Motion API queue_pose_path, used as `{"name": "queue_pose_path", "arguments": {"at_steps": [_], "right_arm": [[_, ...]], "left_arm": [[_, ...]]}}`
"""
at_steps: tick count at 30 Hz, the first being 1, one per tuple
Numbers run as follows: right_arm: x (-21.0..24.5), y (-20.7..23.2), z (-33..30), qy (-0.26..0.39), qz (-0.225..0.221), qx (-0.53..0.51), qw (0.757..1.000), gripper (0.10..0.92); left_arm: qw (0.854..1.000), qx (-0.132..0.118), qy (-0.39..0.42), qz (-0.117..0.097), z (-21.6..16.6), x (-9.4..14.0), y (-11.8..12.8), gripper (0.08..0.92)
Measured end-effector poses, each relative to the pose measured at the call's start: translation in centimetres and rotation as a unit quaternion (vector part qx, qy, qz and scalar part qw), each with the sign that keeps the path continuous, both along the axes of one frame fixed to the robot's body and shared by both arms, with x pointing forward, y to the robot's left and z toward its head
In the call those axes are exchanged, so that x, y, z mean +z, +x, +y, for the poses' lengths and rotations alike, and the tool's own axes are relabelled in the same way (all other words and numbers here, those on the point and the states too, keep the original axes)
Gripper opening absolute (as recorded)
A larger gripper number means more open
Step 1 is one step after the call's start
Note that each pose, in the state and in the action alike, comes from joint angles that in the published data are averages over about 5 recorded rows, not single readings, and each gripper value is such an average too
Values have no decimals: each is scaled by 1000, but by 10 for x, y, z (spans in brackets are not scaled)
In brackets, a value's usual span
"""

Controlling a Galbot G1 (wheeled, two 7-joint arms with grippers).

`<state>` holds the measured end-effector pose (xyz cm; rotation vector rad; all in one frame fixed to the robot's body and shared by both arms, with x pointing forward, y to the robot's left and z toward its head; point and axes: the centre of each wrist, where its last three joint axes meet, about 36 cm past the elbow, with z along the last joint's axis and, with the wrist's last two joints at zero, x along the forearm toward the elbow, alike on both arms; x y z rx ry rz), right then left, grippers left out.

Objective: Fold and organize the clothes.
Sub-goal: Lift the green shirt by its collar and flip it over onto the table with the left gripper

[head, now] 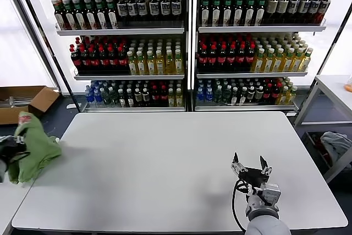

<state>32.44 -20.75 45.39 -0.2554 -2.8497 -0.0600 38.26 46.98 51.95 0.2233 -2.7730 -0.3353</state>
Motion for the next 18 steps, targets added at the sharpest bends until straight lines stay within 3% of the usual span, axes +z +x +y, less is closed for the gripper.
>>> {"name": "queue_pose_path", "arguments": {"at_steps": [9,13,18], "right_arm": [[-5,-11,-9,-6,10,-22,1000,823],[-8,-17,-11,-8,14,-29,999,823],[-9,-23,-13,-11,19,-35,999,823]], "left_arm": [[991,-96,-74,52,-123,-61,-15,114],[984,-135,-103,61,-174,-70,-24,114],[977,-165,-119,59,-213,-69,-28,114]]}}
